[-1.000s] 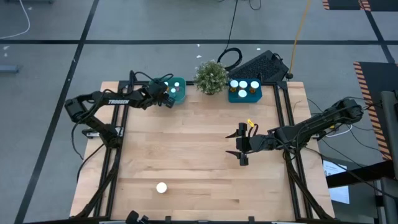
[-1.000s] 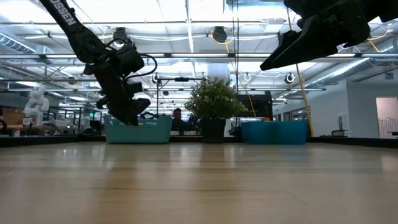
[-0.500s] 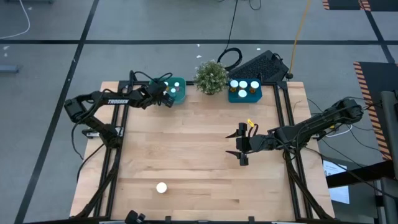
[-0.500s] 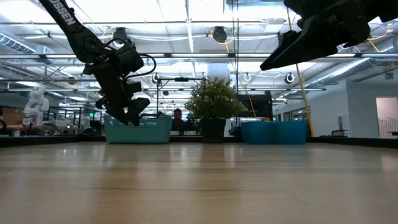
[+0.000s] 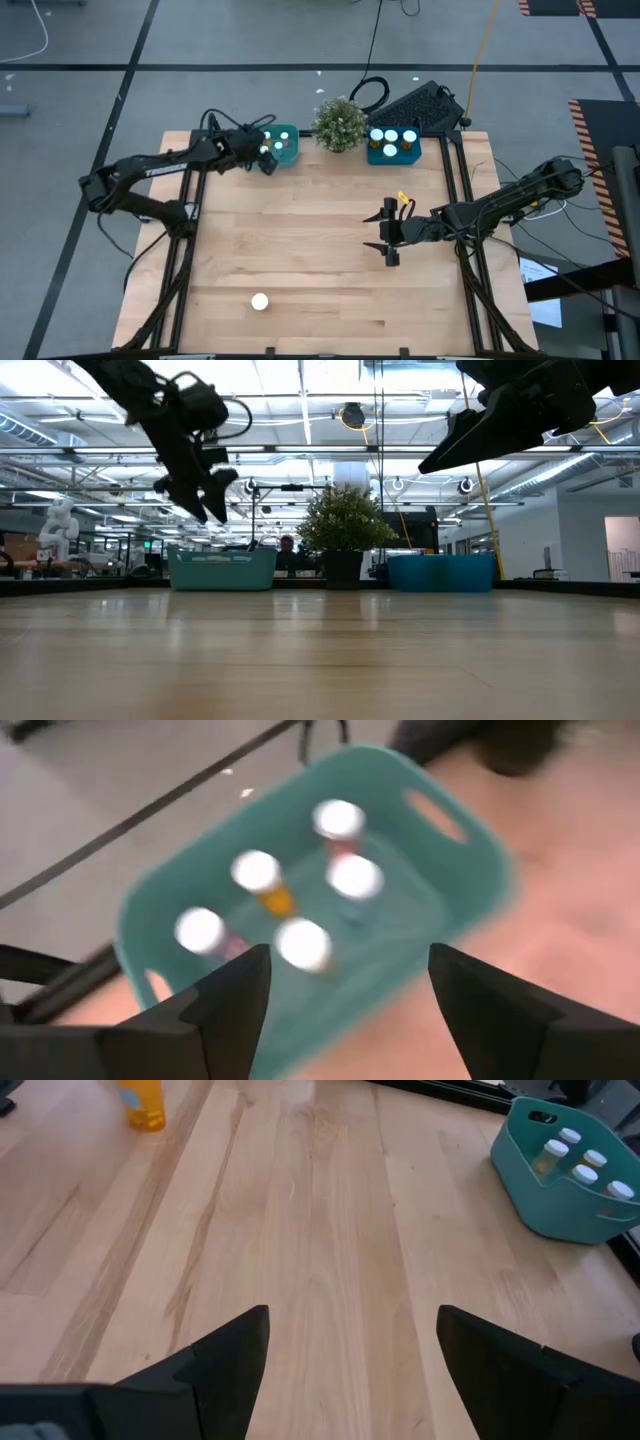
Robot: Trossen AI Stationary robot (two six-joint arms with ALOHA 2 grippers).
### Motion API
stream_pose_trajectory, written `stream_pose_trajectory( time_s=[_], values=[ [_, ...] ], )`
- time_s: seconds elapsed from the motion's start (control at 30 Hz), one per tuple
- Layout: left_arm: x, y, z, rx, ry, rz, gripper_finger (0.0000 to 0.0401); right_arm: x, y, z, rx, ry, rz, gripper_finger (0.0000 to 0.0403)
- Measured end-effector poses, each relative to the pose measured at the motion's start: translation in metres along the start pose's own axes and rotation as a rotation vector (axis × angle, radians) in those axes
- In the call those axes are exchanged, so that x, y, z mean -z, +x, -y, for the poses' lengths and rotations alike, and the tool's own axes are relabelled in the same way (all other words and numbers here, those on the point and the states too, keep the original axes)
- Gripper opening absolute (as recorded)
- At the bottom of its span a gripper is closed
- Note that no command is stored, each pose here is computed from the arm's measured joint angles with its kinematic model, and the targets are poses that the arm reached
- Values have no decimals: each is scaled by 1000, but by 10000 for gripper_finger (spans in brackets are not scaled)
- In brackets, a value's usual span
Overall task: Pick and place medicine bottles into bin by pill shape (circle, oval)
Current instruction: Put the big orange pill bottle into the blue bin
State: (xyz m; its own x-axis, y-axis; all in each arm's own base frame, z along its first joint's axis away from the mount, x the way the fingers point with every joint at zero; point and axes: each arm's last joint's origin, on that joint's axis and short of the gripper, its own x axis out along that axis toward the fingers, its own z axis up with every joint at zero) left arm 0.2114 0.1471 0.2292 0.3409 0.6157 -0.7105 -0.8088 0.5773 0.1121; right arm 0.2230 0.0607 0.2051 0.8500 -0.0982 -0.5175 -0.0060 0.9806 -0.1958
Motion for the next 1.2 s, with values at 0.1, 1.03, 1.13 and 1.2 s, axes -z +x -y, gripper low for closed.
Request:
stream_pose_trajectory(
  time_s=[0.1, 1.03, 1.13, 1.2],
  values=[
    [9, -26, 15, 64, 29, -13, 275, 1, 0, 0, 0, 15, -10, 281],
    [224, -179, 100, 738, 418, -111, 261, 0, -5, -16, -132, 125, 2, 281],
    [243, -174, 102, 839, 409, -109, 240, 0, -5, -16, -131, 115, 3, 281],
    [253, -169, 106, 882, 399, -105, 226, 0, -5, -16, -131, 112, 3, 281]
  ],
)
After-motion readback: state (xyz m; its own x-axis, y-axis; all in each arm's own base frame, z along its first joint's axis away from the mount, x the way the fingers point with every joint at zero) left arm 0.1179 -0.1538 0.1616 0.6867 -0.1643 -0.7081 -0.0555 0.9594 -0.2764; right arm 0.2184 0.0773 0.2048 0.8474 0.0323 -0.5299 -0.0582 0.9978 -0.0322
